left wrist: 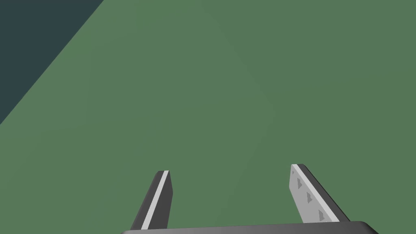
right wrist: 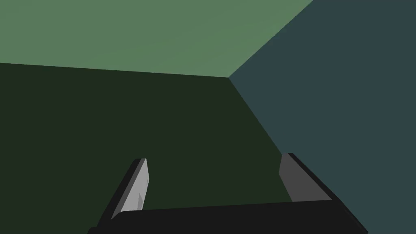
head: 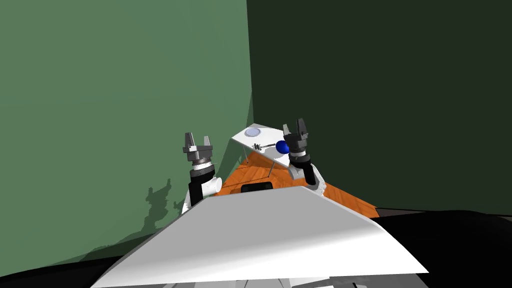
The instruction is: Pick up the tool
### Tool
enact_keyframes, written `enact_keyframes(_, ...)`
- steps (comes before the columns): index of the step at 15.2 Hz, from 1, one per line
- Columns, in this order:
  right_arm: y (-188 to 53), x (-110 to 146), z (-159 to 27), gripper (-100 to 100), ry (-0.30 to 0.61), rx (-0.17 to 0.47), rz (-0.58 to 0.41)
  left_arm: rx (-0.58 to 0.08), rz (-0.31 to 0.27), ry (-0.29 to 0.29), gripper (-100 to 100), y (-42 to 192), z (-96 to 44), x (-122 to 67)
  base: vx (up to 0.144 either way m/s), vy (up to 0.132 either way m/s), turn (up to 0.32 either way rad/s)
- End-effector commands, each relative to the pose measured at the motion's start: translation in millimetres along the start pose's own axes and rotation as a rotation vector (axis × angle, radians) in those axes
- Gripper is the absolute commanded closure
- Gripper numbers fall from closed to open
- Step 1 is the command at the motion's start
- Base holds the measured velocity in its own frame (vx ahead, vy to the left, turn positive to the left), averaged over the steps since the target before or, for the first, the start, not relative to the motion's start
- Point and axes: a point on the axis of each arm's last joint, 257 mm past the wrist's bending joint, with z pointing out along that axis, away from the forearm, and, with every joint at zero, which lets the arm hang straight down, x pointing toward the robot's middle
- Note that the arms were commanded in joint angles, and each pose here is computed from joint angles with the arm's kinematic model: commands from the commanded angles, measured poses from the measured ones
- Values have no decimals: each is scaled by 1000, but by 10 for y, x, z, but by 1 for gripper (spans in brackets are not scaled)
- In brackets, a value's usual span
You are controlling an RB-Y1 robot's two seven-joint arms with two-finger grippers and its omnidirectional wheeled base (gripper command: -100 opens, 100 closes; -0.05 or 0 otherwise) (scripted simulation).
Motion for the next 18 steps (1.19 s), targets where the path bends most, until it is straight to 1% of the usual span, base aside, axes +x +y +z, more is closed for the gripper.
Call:
enact_keyframes(1, -1, 174, 25, -100, 67, -8, -10, 0, 0, 0, 0, 0, 0, 0, 30, 28, 6)
enact_keyframes(2, -10, 362, 65, -100, 128, -26, -12, 0, 0, 0, 0, 0, 0, 0, 39, 36, 6)
enact_keyframes(3, -18, 386, 54, -100, 146, -23, -22, 0, 0, 0, 0, 0, 0, 0, 38, 33, 3)
enact_keyframes(4, -40, 573, 63, -100, 206, -35, -20, 0, 0, 0, 0, 0, 0, 0, 34, 31, 4)
enact_keyframes(5, -36, 608, 66, -100, 228, -39, -37, 0, 0, 0, 0, 0, 0, 0, 32, 29, 6)
enact_keyframes(6, -70, 790, 45, -100, 288, -46, -31, 0, 0, 0, 0, 0, 0, 0, 38, 31, 7)
enact_keyframes(7, -55, 834, 60, -100, 312, -57, -54, 0, 0, 0, 0, 0, 0, 0, 38, 31, 4)
enact_keyframes(8, -56, 836, 59, -100, 313, -57, -55, 0, 0, 0, 0, 0, 0, 0, 27, 21, 3)
enact_keyframes(9, -76, 1047, 38, -100, 391, -75, -64, 0, 0, 0, 0, 0, 0, 0, 34, 24, 4)
enact_keyframes(10, -80, 1066, 29, -100, 402, -76, -76, 0, 0, 0, 0, 0, 0, 0, 34, 26, 6)
enact_keyframes(11, -103, 1258, -6, -100, 469, -92, -75, 0, 0, 0, 0, 0, 0, 0, 34, 33, 8)
enact_keyframes(12, -112, 1294, -24, -100, 493, -96, -100, 0, 0, 0, 0, 0, 0, 0, 32, 34, 7)
enact_keyframes(13, -147, 1469, -87, -100, 553, -105, -91, 0, 0, 0, 0, 0, 0, 0, 43, 41, 6)
enact_keyframes(14, -148, 1506, -96, -100, 584, -117, -122, 0, 0, 0, 0, 0, 0, 0, 49, 43, 7)
enact_keyframes(15, -151, 1514, -101, -100, 587, -117, -128, 0, 0, 0, 0, 0, 0, 0, 33, 29, 1)
enact_keyframes(16, -194, 1693, -190, -100, 666, -131, -135, 0, 0, 0, 0, 0, 0, 0, 32, 31, 2)
enact_keyframes(18, -202, 1723, -204, -100, 683, -139, -159, 0, 0, 0, 0, 0, 0, 0, 29, 23, 6)
